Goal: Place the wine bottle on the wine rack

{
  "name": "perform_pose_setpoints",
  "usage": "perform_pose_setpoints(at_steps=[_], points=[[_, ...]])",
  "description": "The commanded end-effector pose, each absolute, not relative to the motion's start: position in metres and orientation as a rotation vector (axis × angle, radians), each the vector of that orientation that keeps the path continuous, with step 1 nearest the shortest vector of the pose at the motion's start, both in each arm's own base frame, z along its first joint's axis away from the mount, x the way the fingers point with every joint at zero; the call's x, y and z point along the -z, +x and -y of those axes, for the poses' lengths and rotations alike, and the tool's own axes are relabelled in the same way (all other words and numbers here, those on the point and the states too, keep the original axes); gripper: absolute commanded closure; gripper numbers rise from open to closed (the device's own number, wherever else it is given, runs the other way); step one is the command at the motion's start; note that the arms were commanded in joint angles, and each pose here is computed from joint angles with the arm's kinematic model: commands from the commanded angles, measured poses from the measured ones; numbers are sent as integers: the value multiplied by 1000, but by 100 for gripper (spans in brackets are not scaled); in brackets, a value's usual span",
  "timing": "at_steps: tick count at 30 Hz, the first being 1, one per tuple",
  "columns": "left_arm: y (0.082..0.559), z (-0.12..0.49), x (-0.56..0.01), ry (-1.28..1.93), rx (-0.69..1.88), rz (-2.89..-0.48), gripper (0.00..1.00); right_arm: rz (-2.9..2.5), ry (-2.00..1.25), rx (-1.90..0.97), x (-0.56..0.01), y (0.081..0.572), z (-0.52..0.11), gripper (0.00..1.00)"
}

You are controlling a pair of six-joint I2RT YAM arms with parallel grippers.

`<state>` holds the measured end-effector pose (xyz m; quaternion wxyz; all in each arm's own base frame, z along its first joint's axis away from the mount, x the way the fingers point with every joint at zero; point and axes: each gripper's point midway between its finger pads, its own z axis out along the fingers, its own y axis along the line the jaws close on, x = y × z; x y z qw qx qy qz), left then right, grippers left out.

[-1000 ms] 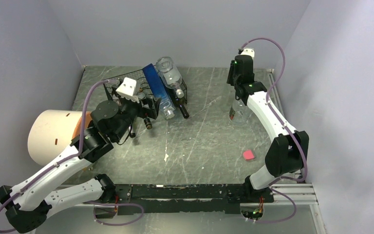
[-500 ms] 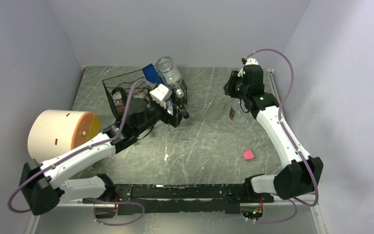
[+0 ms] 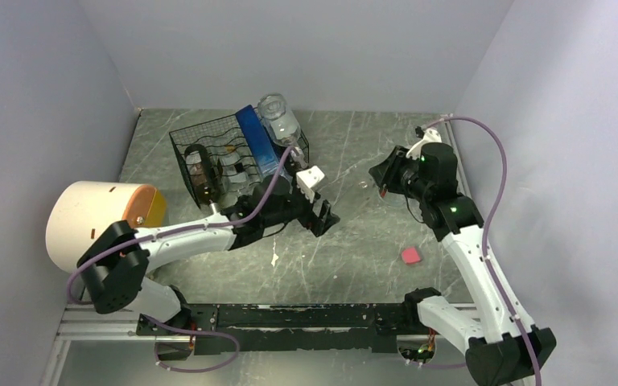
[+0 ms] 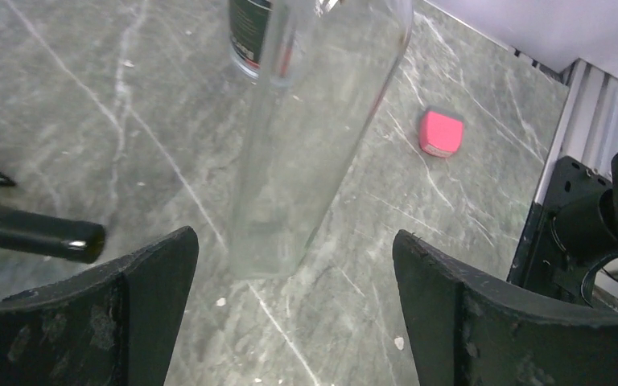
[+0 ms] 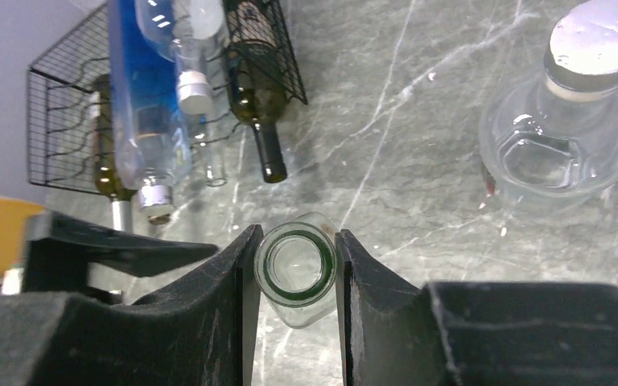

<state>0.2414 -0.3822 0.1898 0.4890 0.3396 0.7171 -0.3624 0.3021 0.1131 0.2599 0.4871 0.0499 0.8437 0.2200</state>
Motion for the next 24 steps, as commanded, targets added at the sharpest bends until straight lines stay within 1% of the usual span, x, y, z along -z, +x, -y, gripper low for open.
perform_pose_setpoints(at_steps=[1, 9, 11, 14, 18, 24], points=[[232, 414, -204, 844, 958, -1641, 6, -1946, 183, -657, -296, 294, -120, 100], [258, 436, -187, 866, 759, -1640, 6, -1889, 164, -725, -324, 283, -126, 100], [267, 438, -184, 855, 707, -1653, 8, -1877, 163, -740, -330, 279, -126, 100], [272, 438, -178, 862, 663, -1654, 13, -1863, 163, -745, -337, 274, -125, 100], [273, 435, -181, 866, 629, -1623, 22, -1858, 164, -744, -340, 270, -124, 100], [270, 433, -196, 866, 589, -1519, 24, -1866, 166, -776, -339, 266, -127, 100]])
